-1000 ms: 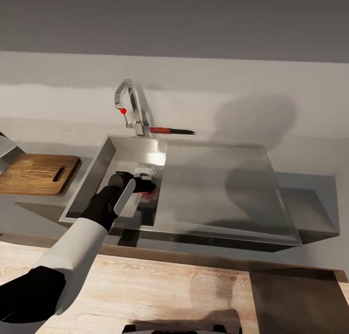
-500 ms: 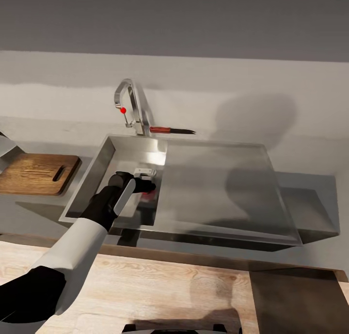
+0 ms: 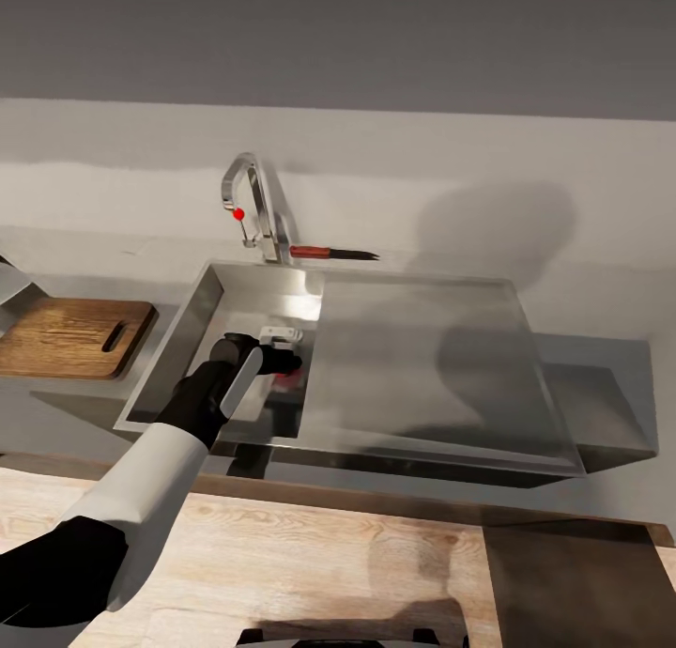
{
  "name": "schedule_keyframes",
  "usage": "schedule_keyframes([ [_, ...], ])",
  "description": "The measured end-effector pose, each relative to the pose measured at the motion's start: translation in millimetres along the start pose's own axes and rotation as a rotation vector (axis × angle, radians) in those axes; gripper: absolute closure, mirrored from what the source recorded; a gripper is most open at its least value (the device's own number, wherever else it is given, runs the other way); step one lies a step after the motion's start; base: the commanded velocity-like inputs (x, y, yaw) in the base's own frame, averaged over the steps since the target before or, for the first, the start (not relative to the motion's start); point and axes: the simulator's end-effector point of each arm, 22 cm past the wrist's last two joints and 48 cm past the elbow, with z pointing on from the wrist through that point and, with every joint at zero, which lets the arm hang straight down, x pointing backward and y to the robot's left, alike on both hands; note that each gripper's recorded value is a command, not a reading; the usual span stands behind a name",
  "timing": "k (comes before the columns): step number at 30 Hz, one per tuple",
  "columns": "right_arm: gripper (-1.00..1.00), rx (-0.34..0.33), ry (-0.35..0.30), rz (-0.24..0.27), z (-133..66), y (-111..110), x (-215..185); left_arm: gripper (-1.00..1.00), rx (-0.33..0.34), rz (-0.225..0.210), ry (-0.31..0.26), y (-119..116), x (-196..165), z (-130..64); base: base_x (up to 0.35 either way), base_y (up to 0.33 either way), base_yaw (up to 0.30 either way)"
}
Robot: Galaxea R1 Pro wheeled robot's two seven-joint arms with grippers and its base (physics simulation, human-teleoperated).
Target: In the kitchen, take the Vidalia onion out of the sink, dice it on the chopping board with the paring knife, put the diced onion into the bowl on the countertop, then place both the paring knife and the chopping board into the sink.
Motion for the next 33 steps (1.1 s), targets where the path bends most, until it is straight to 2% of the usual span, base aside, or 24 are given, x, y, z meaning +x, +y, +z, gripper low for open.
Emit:
schedule_keyframes([
  [2,-1.00,0.000,0.000,0.000,0.0,0.0,0.0,-1.00,0.000,0.000,0.001,-0.3,0.3,0.1,0.000,0.000,0.000],
  [3,-1.00,0.000,0.000,0.000,0.0,0.1,0.0,1.00,0.000,0.000,0.001,-0.2,0.5,0.1,0.000,0.000,0.000],
  [22,-1.00,0.000,0.000,0.000,0.0,0.1,0.0,1.00,0.004,0.000,-0.013,-1.8,-4.8,-2.8,0.000,0.000,0.000],
  [24,-1.00,0.000,0.000,0.000,0.0,0.1,0.0,1.00,0.006,-0.001,-0.021,-2.6,-8.0,-4.5,0.000,0.000,0.000],
  [29,-1.00,-0.001,-0.005,0.002,0.4,0.5,-2.1,1.00,0.020,0.006,-0.099,-9.5,-37.7,-25.1,0.000,0.000,0.000],
  [33,-1.00,-0.002,-0.011,0.004,0.9,1.0,-4.5,1.00,0.021,0.009,-0.117,-10.2,-44.6,-31.8,0.000,0.000,0.000],
])
